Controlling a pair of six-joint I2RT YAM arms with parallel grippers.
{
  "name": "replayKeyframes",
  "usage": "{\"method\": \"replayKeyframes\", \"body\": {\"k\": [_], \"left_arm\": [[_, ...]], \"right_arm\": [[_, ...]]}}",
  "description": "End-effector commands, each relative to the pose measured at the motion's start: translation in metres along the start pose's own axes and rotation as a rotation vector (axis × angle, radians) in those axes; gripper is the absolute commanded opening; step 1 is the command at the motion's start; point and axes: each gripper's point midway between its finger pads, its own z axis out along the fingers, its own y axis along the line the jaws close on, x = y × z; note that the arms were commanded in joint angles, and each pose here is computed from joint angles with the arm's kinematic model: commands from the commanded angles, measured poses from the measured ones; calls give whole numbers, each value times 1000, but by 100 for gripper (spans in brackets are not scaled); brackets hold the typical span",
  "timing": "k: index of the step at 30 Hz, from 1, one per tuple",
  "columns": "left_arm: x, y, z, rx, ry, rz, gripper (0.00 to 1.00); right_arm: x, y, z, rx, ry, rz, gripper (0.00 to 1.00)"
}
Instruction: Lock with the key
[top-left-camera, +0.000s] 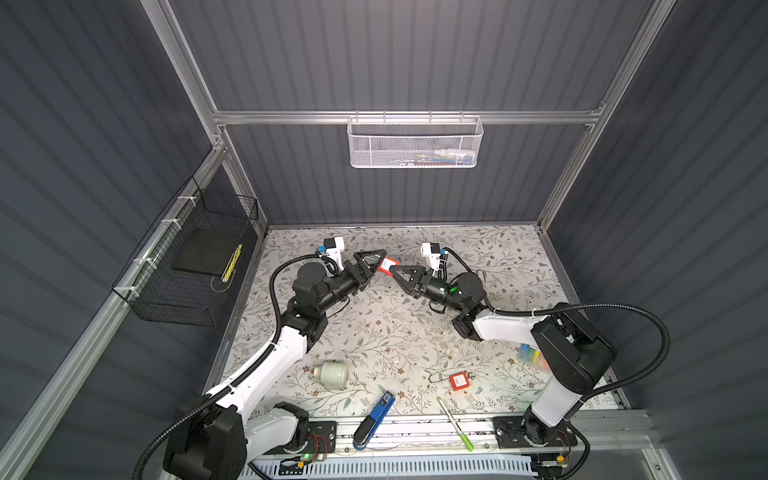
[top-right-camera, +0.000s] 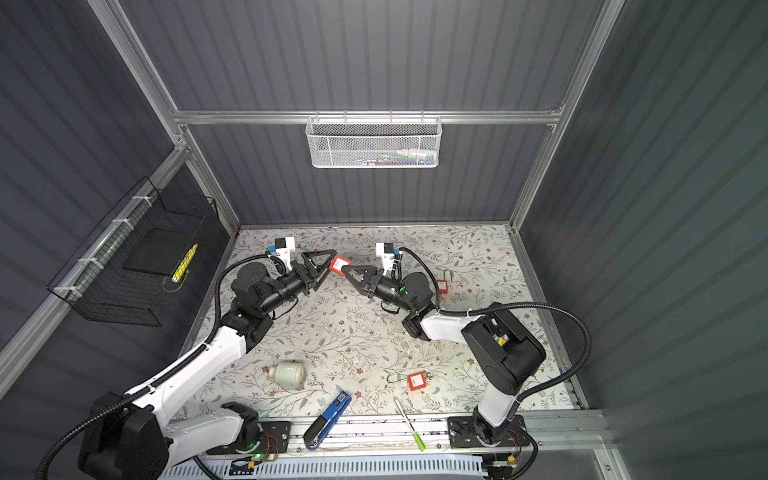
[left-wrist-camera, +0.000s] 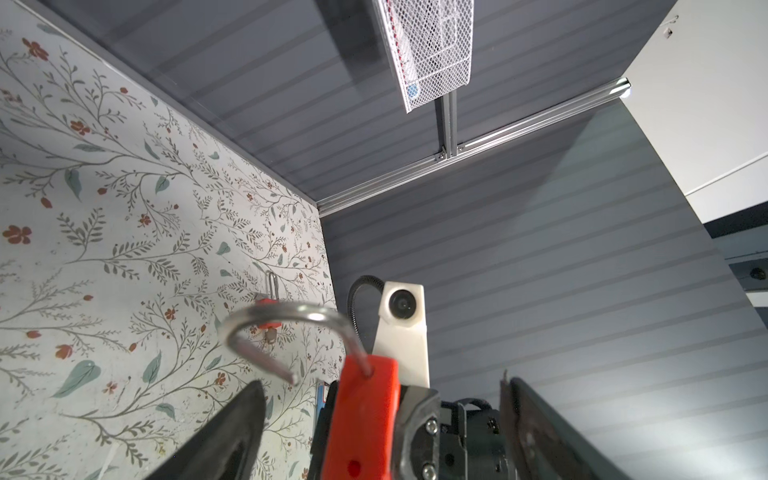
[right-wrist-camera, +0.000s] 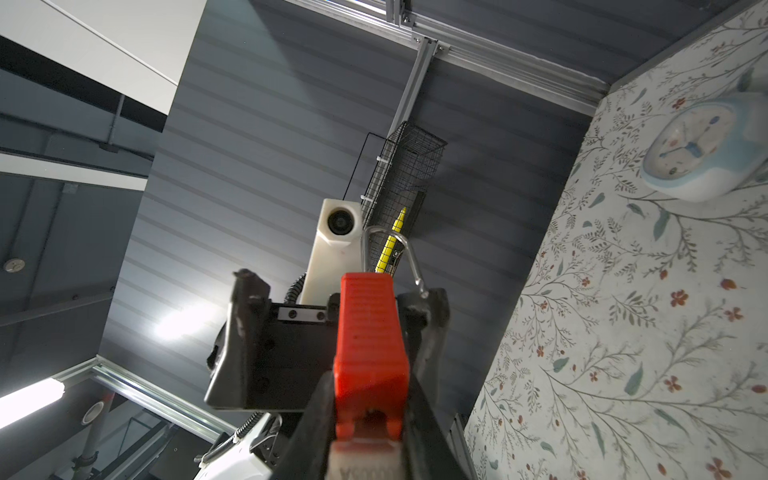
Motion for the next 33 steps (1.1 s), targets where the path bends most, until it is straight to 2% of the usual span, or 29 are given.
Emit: {"method": "replayKeyframes", "body": {"k": [1,11,17,23,29,33], "left_arm": [[-11,-20,-4,-1,-22,91,93],[-19,-17,-4,-20,-29,113,96],[-26,-42,-10,30,-36,231,94],[-23,-48,-9,30,3,253,92],[-22,-45,-11,23,0,248,78],[-21,-43,-12,18,-3,242,61]], "right_arm": [[0,26,-5,-61,14,-63,7],[7,38,-14,-72,46,-72,6],[10,35,-16,-64,54,-66,6],[8,32,-17,-68,50,-59,5],[7,30,-17,-64,47,-62,5],[7,30,-18,-63,49,-70,5]]}}
